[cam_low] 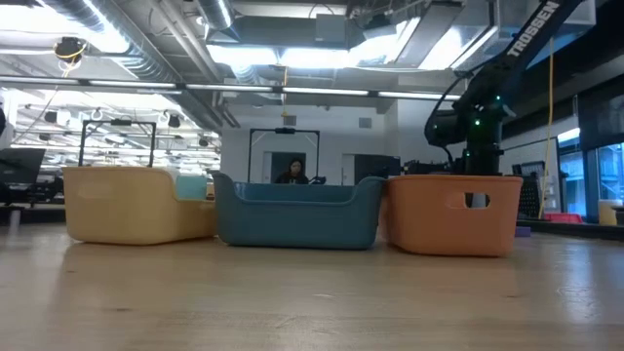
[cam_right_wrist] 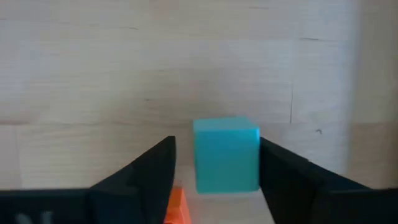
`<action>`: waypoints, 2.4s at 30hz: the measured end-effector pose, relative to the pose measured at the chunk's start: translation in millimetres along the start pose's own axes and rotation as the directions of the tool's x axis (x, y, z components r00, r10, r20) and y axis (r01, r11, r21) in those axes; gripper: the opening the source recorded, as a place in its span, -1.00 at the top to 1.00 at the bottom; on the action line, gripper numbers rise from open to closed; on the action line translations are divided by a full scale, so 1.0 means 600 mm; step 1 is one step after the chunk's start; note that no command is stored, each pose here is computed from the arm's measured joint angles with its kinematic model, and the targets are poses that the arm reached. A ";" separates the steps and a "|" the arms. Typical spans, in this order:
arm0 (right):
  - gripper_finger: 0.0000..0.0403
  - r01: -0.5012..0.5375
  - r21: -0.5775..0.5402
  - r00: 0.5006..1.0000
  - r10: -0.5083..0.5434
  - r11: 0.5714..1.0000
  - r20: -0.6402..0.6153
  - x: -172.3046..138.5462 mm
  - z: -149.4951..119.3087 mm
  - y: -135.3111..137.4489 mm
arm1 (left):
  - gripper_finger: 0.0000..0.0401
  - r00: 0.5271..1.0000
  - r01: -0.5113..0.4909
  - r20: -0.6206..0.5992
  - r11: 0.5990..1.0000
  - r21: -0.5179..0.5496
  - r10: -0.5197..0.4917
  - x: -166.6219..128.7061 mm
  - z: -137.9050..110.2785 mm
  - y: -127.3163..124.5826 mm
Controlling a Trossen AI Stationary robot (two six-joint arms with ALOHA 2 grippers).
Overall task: Sort & place blocks by color
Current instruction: Put the blue block into the yellow bin
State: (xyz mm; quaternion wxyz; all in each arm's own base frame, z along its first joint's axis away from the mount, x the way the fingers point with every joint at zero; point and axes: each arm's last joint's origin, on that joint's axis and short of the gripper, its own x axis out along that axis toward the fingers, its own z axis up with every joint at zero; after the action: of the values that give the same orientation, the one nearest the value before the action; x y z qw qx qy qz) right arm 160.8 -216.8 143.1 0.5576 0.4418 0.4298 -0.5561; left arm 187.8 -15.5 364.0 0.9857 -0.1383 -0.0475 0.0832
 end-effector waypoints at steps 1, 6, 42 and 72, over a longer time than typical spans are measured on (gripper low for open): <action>0.00 0.000 0.000 1.000 0.000 1.000 0.000 0.000 0.000 0.000 | 1.00 1.000 0.000 0.000 1.000 0.000 0.000 0.000 0.000 0.000; 0.33 0.011 -0.007 1.000 -0.011 1.000 -0.014 -0.001 -0.002 -0.002 | 1.00 1.000 0.000 0.000 1.000 0.000 0.000 0.000 0.000 0.000; 0.33 -0.549 -0.834 0.084 0.996 0.058 0.015 -0.420 -0.287 0.085 | 1.00 0.999 -0.050 -0.003 0.998 -0.039 0.050 0.000 -0.002 0.003; 0.33 -0.542 -0.840 0.047 0.999 0.028 0.003 -0.426 -0.294 0.087 | 0.94 0.999 -0.042 -0.004 0.997 -0.069 0.042 0.000 -0.002 0.003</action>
State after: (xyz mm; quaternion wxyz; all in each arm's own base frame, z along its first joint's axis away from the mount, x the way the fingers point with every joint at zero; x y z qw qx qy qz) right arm 211.9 15.2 349.7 0.9861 0.1649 0.0128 -0.0138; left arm 187.8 -14.3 362.4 0.9784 -0.1735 -0.0462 0.1022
